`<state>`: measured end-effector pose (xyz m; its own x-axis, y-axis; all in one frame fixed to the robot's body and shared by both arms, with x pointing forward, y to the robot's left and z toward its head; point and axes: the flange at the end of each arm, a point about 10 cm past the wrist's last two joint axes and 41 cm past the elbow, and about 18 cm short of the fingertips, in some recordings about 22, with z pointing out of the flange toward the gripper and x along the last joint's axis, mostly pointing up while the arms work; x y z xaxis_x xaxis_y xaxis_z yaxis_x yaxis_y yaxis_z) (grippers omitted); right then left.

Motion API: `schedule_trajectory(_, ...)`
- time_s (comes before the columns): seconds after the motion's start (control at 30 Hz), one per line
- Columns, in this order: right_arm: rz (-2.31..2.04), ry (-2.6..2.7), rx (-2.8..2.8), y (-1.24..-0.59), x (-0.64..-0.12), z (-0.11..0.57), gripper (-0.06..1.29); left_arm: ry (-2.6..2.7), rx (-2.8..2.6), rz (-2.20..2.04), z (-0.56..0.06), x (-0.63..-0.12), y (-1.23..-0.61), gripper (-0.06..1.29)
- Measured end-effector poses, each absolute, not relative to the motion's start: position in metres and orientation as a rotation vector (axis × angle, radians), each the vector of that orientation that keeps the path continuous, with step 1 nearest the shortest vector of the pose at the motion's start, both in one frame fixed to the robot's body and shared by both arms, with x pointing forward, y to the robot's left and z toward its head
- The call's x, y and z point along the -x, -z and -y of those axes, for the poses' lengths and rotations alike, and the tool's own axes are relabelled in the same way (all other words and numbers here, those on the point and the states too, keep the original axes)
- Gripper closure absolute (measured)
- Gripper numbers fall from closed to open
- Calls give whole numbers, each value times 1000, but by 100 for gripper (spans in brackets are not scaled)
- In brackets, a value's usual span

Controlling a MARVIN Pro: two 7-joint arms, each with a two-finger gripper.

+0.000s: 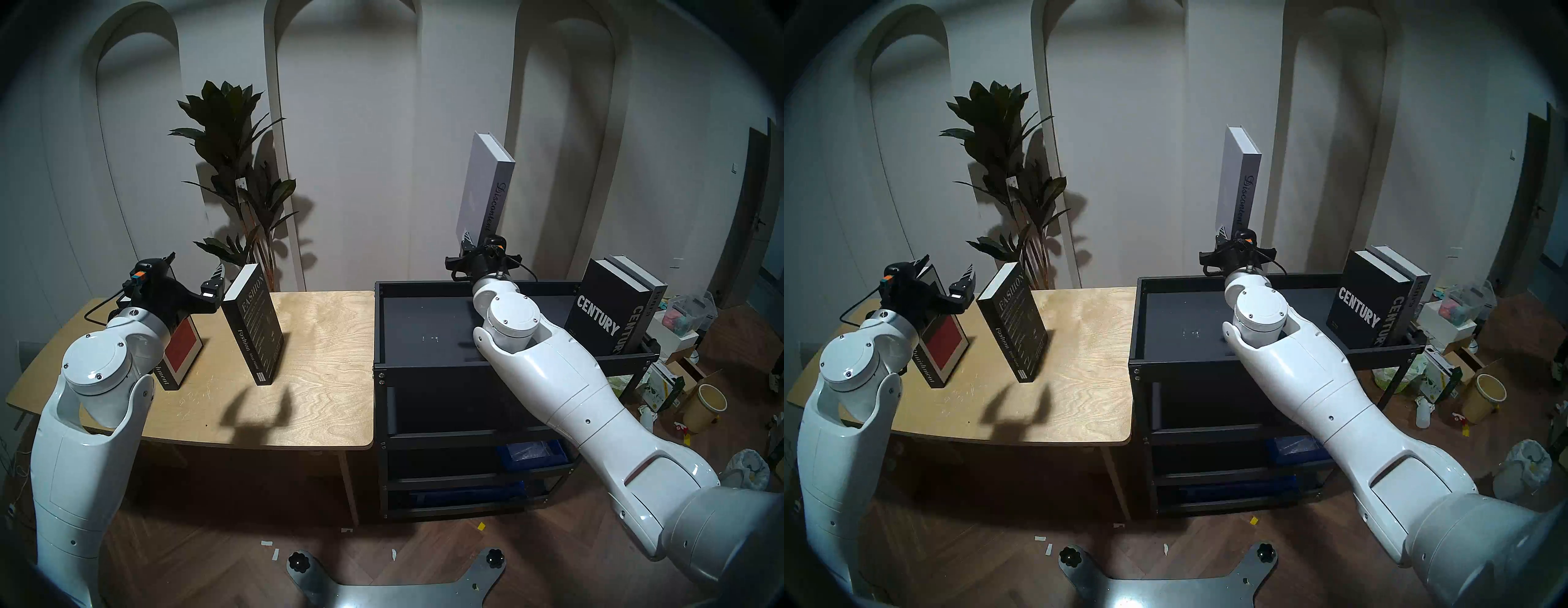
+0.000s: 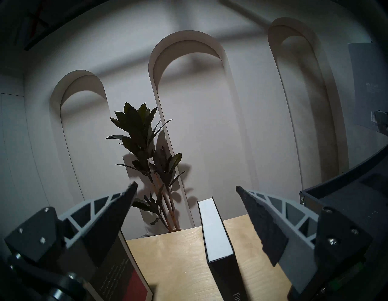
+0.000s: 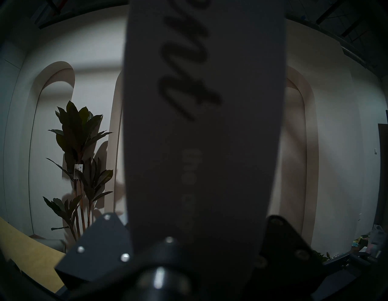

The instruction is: Move the books from the display table onto the shelf, standing them upright with spines facing out and tallest at one end

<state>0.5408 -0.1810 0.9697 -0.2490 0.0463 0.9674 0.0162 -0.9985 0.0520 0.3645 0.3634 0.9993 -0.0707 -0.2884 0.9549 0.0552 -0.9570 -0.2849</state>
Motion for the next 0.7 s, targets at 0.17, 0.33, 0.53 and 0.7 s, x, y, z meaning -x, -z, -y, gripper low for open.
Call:
schedule_trajectory(0.17, -77, -2433, -1929, -973, -534, 206, 81, 2109, 1969, -271, -369, -358, -987, -4)
schedule_trajectory(0.33, -58, -2382, -1952, -973, -527, 234, 81, 2110, 1967, -287, -373, -352, -978, -4)
schedule_trajectory(0.53, -54, -2289, -2037, -965, -515, 266, 81, 2143, 1947, -311, -372, -342, -966, -4)
schedule_trajectory(0.7, -70, -2214, -2131, -958, -504, 285, 81, 2185, 1909, -335, -373, -335, -960, -4)
